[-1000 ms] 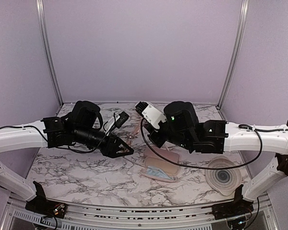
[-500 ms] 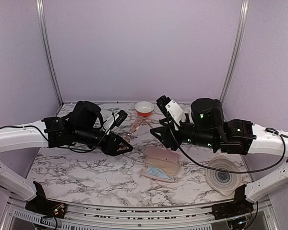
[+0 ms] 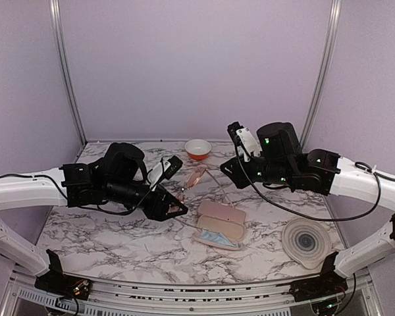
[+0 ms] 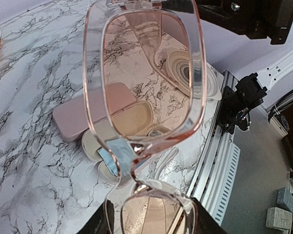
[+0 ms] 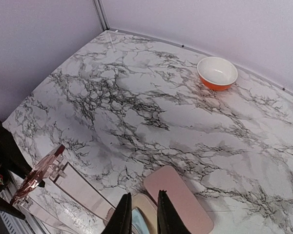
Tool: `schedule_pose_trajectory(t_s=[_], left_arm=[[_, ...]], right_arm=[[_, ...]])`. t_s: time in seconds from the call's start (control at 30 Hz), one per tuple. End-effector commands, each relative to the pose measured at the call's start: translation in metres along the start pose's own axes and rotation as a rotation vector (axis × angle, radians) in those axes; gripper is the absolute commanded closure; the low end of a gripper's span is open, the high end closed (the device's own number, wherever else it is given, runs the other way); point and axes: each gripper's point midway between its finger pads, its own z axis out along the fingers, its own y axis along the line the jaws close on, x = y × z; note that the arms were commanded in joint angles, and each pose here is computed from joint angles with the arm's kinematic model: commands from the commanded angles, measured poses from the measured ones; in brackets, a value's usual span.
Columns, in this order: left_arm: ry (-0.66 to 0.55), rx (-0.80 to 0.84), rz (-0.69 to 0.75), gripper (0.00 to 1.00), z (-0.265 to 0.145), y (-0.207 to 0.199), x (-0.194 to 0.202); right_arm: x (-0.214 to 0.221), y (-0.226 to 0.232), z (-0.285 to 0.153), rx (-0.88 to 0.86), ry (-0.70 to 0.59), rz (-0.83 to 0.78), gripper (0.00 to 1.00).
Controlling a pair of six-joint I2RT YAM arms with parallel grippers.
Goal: Organize the sunglasses
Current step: Fold the left temple of the sunglasses with the sunglasses.
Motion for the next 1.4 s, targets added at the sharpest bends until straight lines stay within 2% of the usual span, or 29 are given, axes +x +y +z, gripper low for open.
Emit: schedule_pose_trajectory(t_s=[0.0,0.27,0.47,0.73,0.87,0.97,1.37], left_arm=[[-0.016,-0.005,0.027,0.67,0.002,-0.004,-0.008],[-0.012,-0.010,0.032,0.68,0.008,-0.005,-0.008],[-0.013,-0.003,0.038,0.69,0.009,-0.008,-0.009],[-0.009,-0.003,0.039,0.69,0.009,-0.007,-0.006],[-0.016,0.000,0.041,0.69,0.007,-0.009,-0.008],[-0.017,0.004,0.043,0.69,0.007,-0.010,-0.008],[-0.010,0.005,0.041,0.69,0.014,-0.009,-0.007]], right_arm=[[-0.006,0.019,0.002,-0.096,0.023,0.035,0.83],[0.004,0.046,0.009,-0.247,0.059,0.086,0.84],[0.011,0.050,0.013,-0.272,0.068,0.100,0.84],[0.014,0.037,0.012,-0.205,0.071,0.088,0.83],[0.027,0.007,0.013,-0.050,0.099,0.096,0.83],[0.039,-0.002,0.014,-0.008,0.119,0.093,0.83],[0.036,0.042,0.013,-0.261,0.113,0.100,0.84]])
